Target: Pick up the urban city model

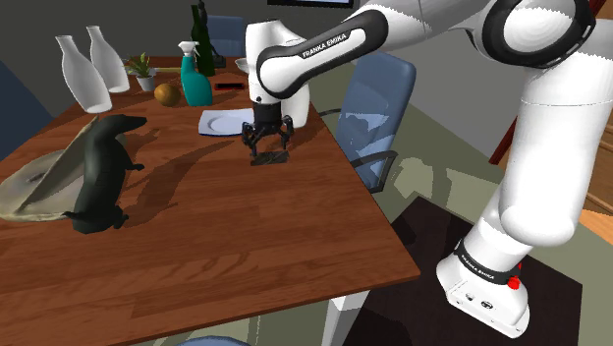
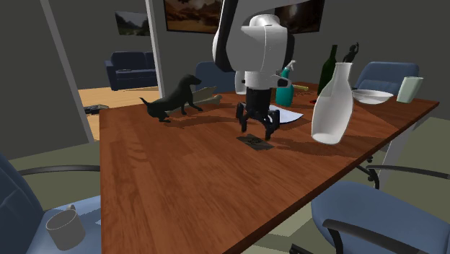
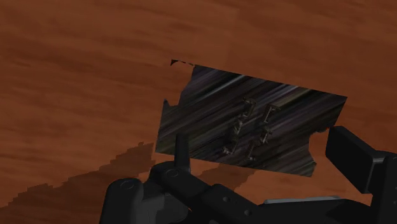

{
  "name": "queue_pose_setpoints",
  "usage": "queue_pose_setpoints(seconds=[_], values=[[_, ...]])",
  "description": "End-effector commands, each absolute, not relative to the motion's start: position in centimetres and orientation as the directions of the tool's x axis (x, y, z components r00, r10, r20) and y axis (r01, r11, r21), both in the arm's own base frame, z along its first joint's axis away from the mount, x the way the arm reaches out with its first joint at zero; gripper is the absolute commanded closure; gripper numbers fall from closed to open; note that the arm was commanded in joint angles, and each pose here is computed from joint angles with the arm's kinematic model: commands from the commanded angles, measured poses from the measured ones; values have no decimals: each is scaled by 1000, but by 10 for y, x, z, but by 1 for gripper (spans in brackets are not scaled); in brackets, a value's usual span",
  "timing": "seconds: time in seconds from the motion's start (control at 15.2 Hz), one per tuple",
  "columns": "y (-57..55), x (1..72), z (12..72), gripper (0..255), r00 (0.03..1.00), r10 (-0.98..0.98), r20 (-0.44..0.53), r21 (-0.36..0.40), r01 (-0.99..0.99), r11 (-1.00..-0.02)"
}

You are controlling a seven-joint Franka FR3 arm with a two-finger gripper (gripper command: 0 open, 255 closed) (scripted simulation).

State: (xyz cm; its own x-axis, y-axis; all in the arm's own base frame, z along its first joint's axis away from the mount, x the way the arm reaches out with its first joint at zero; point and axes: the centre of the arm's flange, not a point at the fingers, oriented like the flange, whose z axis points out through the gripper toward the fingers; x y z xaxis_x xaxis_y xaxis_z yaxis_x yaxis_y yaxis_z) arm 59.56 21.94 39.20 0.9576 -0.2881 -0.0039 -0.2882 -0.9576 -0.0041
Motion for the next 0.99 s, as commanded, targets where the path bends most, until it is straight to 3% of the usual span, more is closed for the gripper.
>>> queue_pose_setpoints(seconds=[0.0, 0.07, 0.92], values=[[219, 595, 388, 0, 958, -288, -3, -4, -288, -958], [219, 596, 388, 255, 958, -288, -3, -4, -288, -958], [219, 595, 409, 255, 958, -288, -3, -4, -288, -958]])
